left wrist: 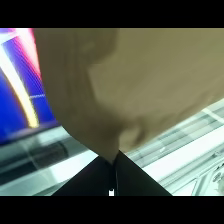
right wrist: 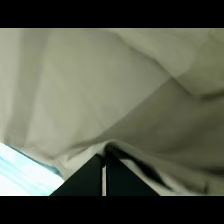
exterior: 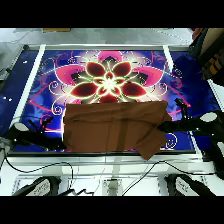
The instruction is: Fold the clothes and pants, and hang the long-sleeved shirts on hangers.
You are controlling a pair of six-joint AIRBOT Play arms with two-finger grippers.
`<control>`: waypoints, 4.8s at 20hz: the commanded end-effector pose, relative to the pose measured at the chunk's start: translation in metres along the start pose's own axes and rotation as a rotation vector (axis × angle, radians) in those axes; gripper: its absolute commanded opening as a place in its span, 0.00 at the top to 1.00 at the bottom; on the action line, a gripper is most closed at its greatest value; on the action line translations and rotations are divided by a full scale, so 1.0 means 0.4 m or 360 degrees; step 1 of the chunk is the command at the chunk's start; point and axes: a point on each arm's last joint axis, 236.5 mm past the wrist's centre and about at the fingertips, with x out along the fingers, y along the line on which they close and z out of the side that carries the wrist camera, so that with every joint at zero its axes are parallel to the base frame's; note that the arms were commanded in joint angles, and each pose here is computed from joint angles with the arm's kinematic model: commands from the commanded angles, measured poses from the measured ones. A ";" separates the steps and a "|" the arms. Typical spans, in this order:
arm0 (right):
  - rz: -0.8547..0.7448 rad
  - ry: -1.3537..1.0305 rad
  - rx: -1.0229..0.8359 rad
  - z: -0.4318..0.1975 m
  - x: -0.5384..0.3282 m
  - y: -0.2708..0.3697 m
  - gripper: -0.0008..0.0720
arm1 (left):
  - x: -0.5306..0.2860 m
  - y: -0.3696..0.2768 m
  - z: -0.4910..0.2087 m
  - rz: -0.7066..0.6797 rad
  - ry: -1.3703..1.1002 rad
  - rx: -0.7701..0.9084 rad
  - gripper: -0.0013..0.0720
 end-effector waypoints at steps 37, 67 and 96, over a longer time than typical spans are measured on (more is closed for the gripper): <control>-0.0293 -0.0499 0.0334 0.334 0.020 -0.176 0.13 | 0.032 -0.047 0.602 -0.0137 -0.0686 -0.0176 0.02; 0.0327 -0.0067 -0.0307 0.167 0.674 0.808 0.98 | -0.495 -0.537 0.429 0.0079 -0.1121 0.0939 0.95; 0.0114 0.0103 -0.0053 0.266 -0.004 -0.083 0.94 | 0.054 -0.903 0.539 -0.0484 -0.0958 0.0802 0.01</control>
